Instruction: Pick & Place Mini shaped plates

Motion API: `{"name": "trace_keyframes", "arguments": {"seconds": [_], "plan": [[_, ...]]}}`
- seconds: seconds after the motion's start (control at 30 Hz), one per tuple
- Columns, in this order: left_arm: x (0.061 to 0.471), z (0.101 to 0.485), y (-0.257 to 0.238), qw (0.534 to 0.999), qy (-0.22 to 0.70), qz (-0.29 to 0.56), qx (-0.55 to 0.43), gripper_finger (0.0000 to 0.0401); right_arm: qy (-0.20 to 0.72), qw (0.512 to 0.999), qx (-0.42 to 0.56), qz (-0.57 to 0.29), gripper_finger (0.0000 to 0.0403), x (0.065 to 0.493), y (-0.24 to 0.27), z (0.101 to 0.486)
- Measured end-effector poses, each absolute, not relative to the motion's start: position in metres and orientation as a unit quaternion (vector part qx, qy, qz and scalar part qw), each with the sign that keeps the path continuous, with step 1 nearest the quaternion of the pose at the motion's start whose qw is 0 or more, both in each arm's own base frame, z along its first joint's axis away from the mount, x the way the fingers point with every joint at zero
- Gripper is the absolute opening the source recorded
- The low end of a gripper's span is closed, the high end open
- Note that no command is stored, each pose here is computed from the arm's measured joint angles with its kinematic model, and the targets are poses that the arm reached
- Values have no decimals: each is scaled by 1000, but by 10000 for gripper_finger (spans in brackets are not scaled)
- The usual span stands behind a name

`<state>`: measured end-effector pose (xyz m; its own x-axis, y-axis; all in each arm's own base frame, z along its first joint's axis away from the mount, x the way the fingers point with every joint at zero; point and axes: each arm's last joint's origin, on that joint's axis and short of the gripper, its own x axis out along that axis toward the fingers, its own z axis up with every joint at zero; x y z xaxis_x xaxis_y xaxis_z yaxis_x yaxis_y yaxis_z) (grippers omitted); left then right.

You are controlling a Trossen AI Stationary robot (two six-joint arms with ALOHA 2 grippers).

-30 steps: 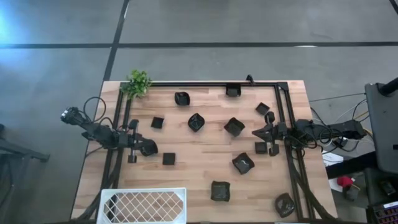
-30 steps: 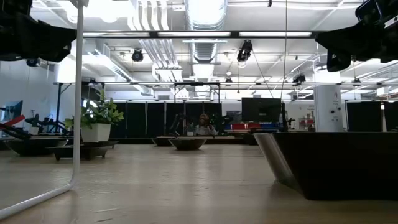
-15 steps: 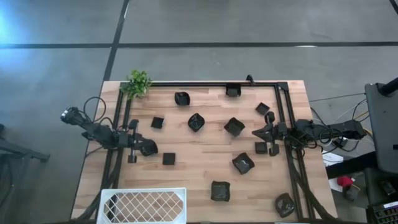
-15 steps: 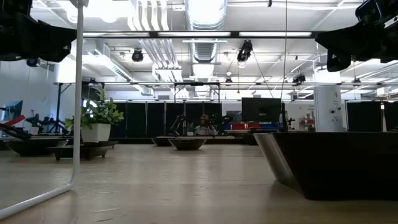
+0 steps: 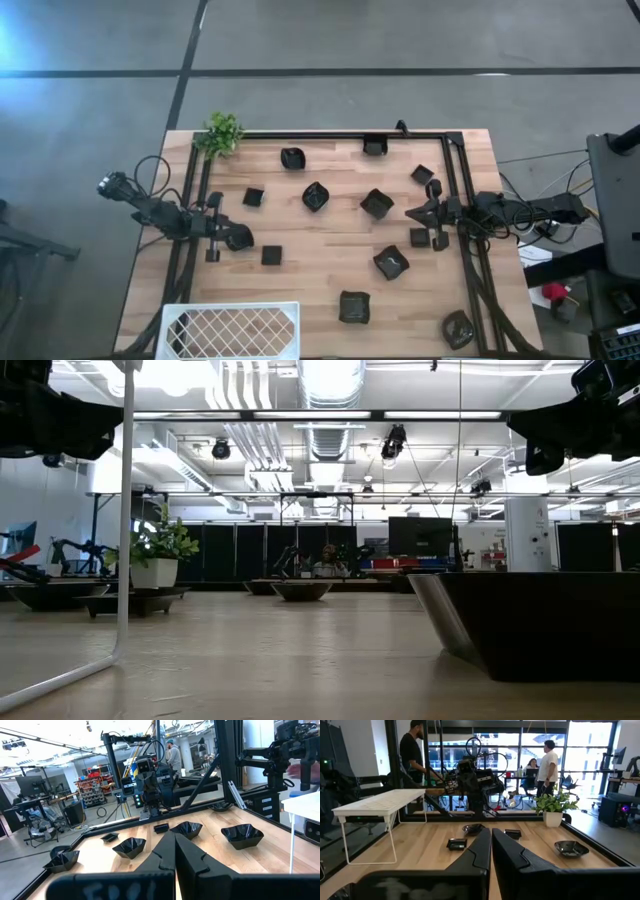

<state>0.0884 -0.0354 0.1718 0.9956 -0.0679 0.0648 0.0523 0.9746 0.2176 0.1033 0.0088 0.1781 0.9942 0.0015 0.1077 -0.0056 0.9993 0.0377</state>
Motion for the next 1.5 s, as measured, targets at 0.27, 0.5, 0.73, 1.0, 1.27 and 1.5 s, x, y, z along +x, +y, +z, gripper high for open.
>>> {"name": "trace_keyframes", "arguments": {"seconds": [0.27,0.5,0.73,1.0,1.27,1.5], "plan": [[88,172,-35,993,-36,-30,108,0,-66,996,-51,-24,13,103,8,181],[88,172,-35,993,-36,-30,108,0,-83,995,-42,-25,13,102,7,184],[88,172,-35,993,-36,-30,108,0,-162,984,-69,-38,13,99,7,199],[88,172,-35,993,-37,-30,108,0,-130,981,-71,-126,13,98,2,220],[88,172,-35,993,-37,-30,108,0,-28,984,-47,-167,13,112,0,241],[88,172,-35,993,-37,-30,108,0,68,984,-10,-165,13,126,2,251]]}}
